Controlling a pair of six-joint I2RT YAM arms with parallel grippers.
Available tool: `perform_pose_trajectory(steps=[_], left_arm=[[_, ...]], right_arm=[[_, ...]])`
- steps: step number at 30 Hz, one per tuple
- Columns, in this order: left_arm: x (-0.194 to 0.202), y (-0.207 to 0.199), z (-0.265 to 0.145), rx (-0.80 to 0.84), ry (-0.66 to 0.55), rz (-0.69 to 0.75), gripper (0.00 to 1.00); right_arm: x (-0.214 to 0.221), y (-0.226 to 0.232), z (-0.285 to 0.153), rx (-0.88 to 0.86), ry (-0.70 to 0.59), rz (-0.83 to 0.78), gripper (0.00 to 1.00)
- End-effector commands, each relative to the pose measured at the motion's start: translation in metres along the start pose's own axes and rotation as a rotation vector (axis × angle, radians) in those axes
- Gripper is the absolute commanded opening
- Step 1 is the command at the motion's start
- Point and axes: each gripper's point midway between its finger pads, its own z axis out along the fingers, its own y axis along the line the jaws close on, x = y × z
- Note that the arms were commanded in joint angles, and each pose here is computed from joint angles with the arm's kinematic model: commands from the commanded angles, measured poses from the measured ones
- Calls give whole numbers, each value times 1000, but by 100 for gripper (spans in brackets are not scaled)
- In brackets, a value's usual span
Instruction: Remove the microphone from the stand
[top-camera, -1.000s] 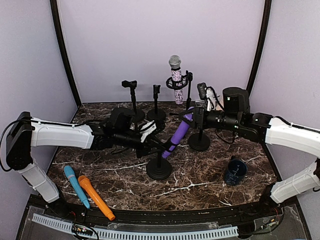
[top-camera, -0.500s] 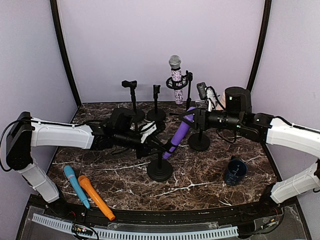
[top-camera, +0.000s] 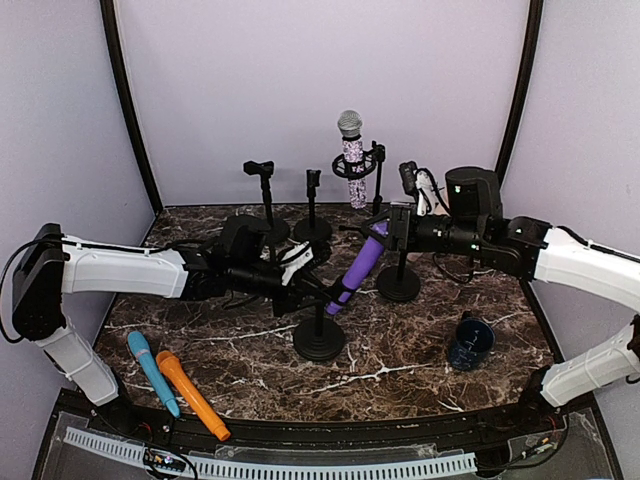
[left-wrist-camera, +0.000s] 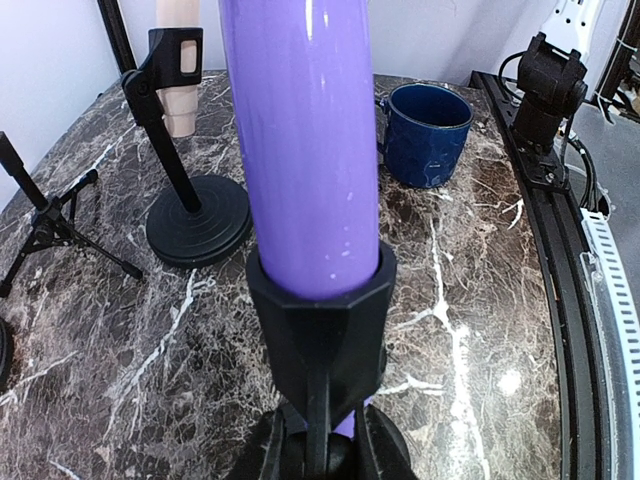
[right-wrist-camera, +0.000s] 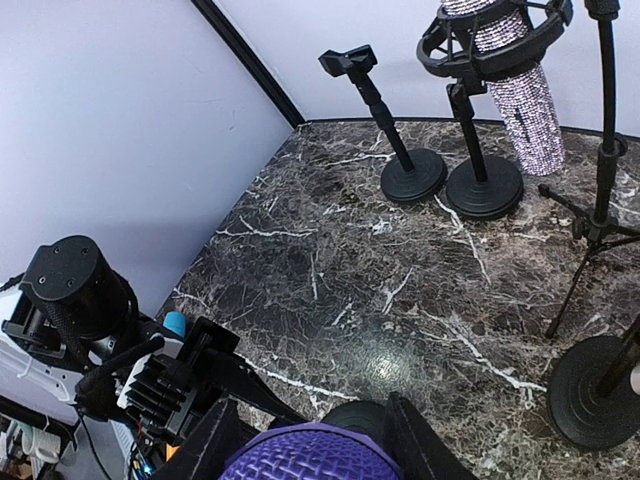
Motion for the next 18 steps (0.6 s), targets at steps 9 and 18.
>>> perform_pose_trajectory(steps=[9,18], left_arm=[[32,7,0,-35,111,-7,0],[32,6,2,-28,111,-10,0]], right_arm=[[-66,31,-28,-75,-206,20,22],[-65,69,-39,-268,-196,-106,23]])
